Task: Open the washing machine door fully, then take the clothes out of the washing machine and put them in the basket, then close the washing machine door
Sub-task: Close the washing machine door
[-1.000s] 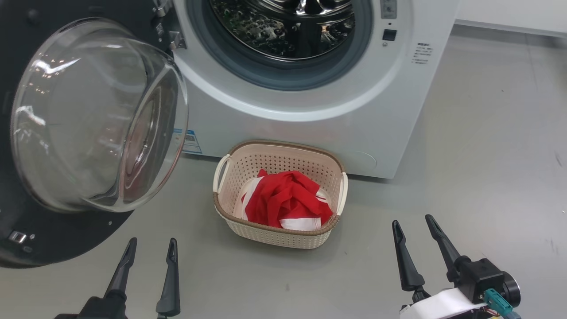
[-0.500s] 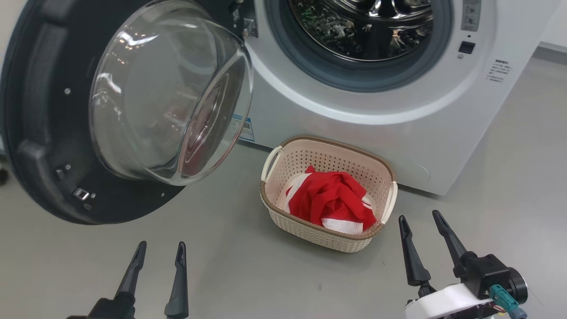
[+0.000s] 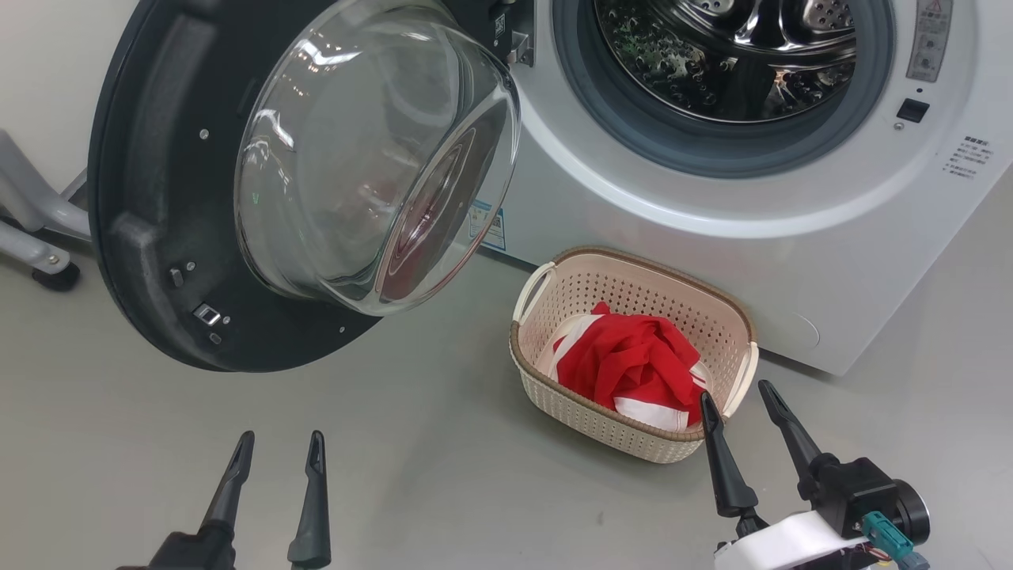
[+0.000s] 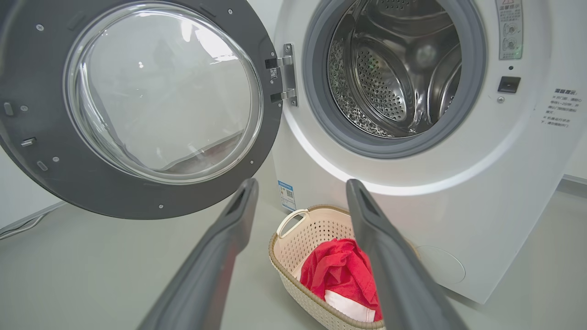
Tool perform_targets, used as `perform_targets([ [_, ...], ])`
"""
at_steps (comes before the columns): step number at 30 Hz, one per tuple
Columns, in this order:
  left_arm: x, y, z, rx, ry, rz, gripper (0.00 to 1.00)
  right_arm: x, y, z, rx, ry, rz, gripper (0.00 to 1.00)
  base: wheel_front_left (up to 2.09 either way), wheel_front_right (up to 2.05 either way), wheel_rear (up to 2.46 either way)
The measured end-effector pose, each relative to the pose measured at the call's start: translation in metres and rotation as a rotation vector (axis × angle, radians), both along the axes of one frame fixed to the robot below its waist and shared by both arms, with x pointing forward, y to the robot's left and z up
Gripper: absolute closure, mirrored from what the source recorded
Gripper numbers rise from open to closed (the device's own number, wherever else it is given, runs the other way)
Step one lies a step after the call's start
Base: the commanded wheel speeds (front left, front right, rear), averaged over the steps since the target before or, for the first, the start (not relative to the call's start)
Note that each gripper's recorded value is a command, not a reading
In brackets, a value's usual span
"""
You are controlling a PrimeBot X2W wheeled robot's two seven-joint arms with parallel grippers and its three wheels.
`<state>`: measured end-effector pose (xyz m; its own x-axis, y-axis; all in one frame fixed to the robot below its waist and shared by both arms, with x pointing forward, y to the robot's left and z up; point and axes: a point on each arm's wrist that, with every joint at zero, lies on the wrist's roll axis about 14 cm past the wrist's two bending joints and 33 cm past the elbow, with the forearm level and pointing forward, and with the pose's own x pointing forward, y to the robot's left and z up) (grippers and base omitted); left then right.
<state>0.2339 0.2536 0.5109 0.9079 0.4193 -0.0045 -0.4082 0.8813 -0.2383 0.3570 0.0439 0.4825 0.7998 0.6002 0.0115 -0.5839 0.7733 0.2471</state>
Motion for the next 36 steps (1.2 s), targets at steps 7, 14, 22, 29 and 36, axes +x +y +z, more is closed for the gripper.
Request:
perform_targets([
  [7, 0.0, 0.0, -0.001, -0.004, 0.003, 0.001, 0.0, -0.001, 0.001, -0.002, -0.002, 0.006, 0.003, 0.0, 0.0, 0.0, 0.0],
  [14, 0.0, 0.0, -0.003, -0.008, 0.008, 0.001, 0.62, -0.001, 0.002, -0.003, -0.002, 0.008, 0.005, 0.0, 0.0, 0.0, 0.0],
  [22, -0.001, -0.001, -0.003, -0.032, -0.004, -0.002, 1.0, -0.001, 0.003, -0.002, -0.002, 0.007, 0.009, 0.0, 0.0, 0.0, 0.0],
  [29, 0.002, 0.002, 0.013, -0.116, -0.102, -0.005, 1.0, -0.001, 0.004, -0.002, -0.003, 0.007, 0.012, 0.0, 0.0, 0.0, 0.0],
  [36, 0.003, 0.014, 0.045, -0.346, -0.335, -0.002, 1.0, -0.001, 0.005, -0.003, -0.002, 0.009, 0.015, 0.0, 0.0, 0.0, 0.0],
])
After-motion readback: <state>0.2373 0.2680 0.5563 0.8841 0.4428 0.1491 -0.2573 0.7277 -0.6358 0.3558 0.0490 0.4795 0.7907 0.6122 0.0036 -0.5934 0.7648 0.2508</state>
